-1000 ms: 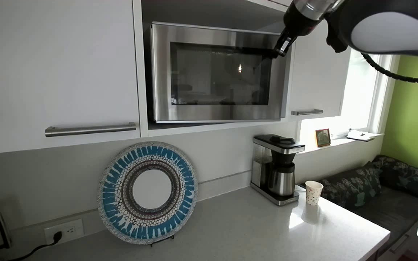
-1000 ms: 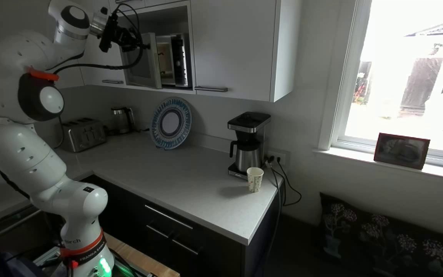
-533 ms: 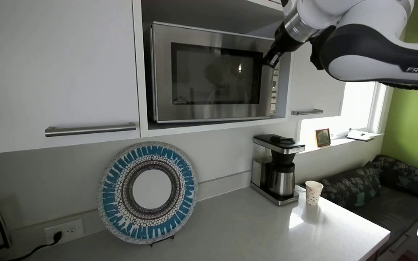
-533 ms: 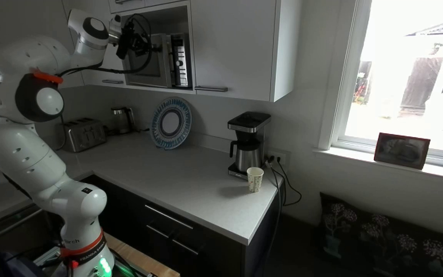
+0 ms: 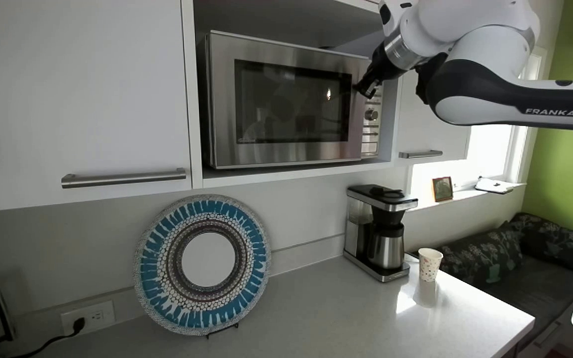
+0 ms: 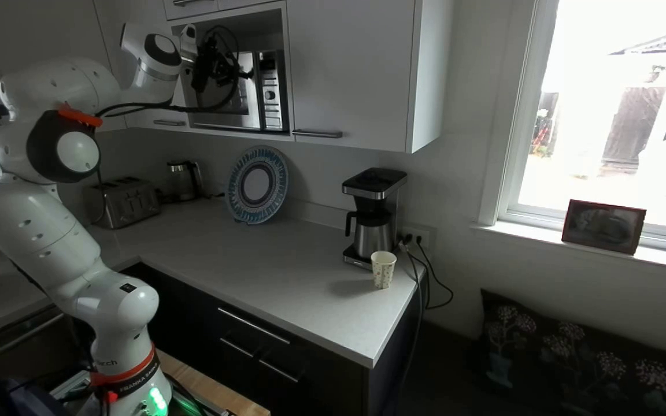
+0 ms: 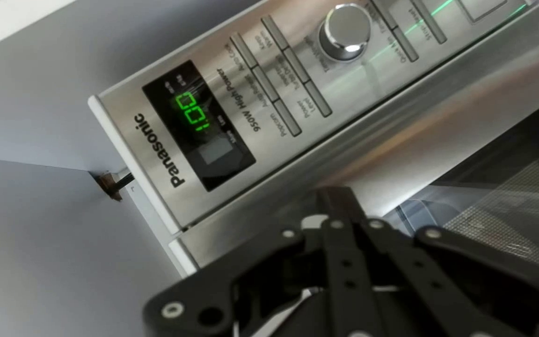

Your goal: Put the plate in the microwave and then close the microwave door

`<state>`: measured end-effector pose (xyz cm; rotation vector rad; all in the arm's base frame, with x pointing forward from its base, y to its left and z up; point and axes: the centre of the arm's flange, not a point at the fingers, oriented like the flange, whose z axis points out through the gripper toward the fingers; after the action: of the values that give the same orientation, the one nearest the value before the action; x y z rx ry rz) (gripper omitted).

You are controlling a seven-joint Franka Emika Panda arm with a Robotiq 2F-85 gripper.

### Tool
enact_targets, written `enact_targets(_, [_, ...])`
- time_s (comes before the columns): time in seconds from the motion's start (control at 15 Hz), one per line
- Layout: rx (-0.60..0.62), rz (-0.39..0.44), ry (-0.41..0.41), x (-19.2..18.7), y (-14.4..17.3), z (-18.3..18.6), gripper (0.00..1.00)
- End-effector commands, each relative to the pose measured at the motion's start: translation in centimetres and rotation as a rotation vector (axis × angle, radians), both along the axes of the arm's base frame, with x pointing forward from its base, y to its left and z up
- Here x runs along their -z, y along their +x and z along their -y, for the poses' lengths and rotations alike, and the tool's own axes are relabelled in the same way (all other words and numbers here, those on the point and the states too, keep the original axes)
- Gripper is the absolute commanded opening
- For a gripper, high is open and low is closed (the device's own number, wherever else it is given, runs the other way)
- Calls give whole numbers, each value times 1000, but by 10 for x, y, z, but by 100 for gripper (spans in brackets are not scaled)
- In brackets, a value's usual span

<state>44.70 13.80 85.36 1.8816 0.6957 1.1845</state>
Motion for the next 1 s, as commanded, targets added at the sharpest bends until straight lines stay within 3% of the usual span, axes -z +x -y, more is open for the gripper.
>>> enact_targets(0.0, [-14, 29, -3, 6, 19, 5, 0])
enact_targets(0.93, [3, 53, -71, 20, 50, 7, 0])
